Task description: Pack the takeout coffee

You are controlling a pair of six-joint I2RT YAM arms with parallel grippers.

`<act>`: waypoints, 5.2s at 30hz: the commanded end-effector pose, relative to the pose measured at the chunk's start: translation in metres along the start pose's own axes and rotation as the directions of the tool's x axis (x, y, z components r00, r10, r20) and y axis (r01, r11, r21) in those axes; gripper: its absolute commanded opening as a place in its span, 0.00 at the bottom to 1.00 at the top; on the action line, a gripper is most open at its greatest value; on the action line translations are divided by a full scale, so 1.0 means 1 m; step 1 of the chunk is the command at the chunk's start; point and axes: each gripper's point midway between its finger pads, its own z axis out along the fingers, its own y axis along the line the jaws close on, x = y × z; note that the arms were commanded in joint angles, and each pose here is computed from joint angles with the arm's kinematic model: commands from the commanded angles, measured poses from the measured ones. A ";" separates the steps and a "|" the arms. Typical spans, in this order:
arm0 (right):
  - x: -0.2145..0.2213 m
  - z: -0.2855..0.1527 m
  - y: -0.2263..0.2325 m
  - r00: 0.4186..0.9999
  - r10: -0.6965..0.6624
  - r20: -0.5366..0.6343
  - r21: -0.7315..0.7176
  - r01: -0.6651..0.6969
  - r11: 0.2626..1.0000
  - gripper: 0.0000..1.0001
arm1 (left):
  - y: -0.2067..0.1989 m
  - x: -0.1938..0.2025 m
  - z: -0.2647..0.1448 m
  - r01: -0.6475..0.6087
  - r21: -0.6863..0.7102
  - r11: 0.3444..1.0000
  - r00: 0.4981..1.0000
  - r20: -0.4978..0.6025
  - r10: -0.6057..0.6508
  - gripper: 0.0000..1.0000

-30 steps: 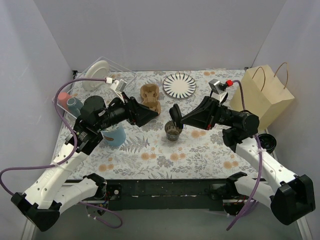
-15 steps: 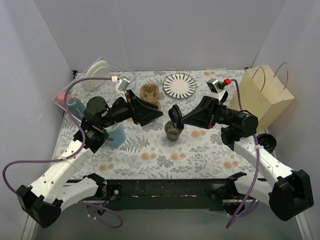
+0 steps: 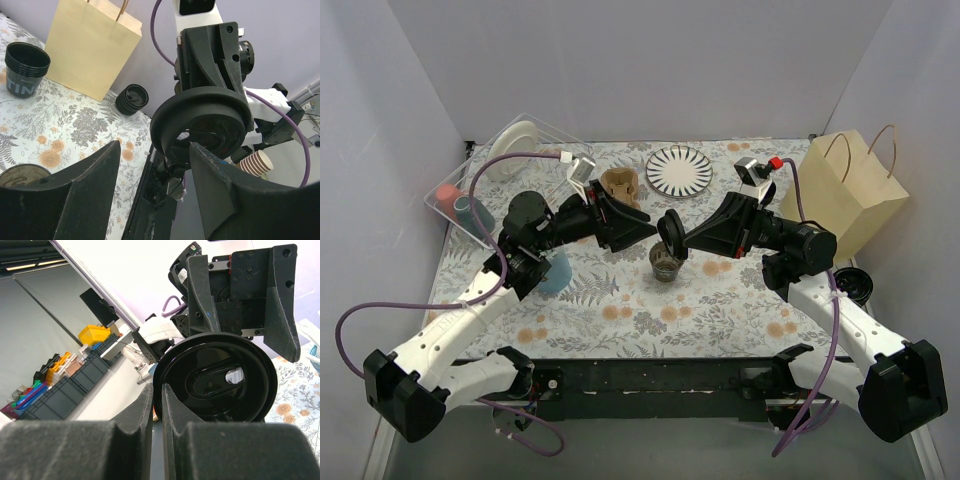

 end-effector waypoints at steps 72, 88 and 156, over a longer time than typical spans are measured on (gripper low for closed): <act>0.029 -0.153 -0.175 0.944 -0.051 -0.325 0.899 0.325 0.293 0.87 | 0.186 0.126 0.017 -0.178 -0.892 0.415 0.806 -0.374 -0.458 0.00; 0.031 -0.159 -0.181 0.937 -0.045 -0.347 0.899 0.346 0.268 0.88 | 0.194 0.134 0.018 -0.218 -0.892 0.396 0.777 -0.405 -0.483 0.03; 0.042 -0.128 -0.276 0.945 0.136 -0.296 0.892 0.223 0.393 0.78 | 0.177 0.104 -0.013 0.122 -0.838 0.532 0.896 -0.137 -0.422 0.64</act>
